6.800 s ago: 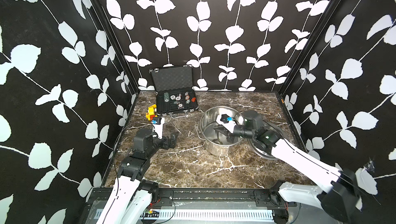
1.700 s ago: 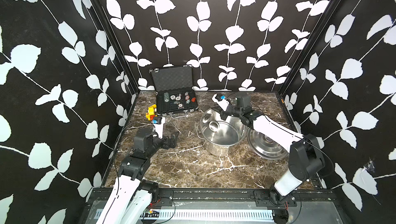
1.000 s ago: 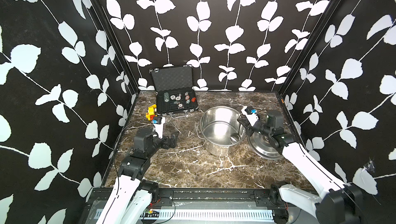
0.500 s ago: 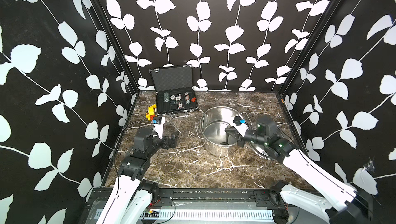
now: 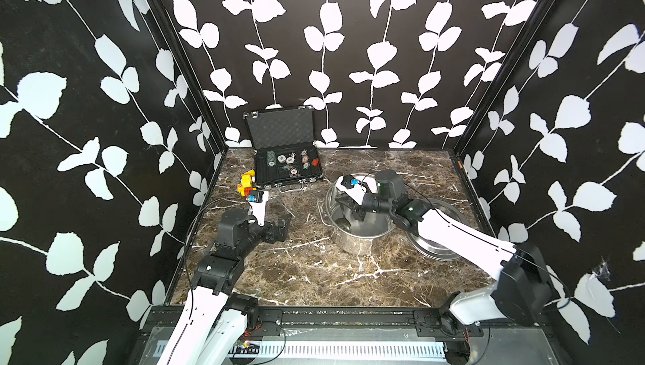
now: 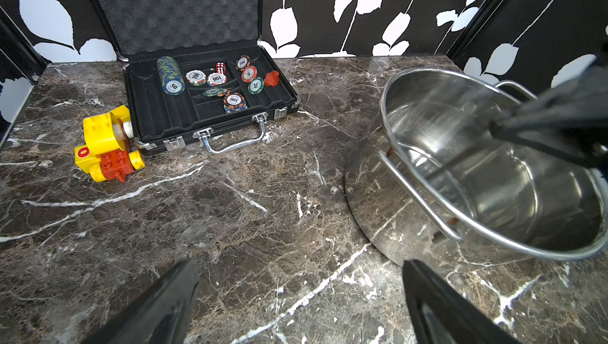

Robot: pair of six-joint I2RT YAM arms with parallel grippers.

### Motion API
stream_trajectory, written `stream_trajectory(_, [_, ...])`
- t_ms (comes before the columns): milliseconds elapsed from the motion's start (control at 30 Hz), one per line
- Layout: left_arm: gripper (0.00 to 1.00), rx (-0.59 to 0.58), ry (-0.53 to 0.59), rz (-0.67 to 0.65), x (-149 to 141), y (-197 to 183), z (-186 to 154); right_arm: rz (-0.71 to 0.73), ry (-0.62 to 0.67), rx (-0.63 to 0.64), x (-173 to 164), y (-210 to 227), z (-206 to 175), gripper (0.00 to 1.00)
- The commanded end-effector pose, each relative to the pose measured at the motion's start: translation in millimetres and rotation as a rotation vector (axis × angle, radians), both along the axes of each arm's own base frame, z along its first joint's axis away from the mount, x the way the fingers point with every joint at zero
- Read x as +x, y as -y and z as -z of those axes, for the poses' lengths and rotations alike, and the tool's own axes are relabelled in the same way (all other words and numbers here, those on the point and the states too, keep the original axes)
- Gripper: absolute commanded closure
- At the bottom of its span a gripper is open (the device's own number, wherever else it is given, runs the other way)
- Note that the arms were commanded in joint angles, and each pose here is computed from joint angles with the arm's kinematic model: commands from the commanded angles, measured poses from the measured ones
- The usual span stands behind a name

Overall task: Stir the soup with a spoon
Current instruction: Stir the soup in the pan with a stick.

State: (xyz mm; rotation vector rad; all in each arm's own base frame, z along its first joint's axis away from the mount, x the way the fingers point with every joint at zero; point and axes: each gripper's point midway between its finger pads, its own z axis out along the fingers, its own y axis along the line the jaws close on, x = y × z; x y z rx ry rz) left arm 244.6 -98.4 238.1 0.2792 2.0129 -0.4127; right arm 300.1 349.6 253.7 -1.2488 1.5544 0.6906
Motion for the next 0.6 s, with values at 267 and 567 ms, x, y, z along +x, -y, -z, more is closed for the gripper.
stream_trajectory(267, [0.01, -0.001, 0.009, 0.017, -1, 3, 1, 0.164, 0.077, 0.147, 91, 37, -37, 1.00])
stream_trajectory(567, [0.01, 0.002, 0.007, 0.016, 0, 3, 2, 0.383, 0.076, 0.155, 108, 121, -30, 1.00])
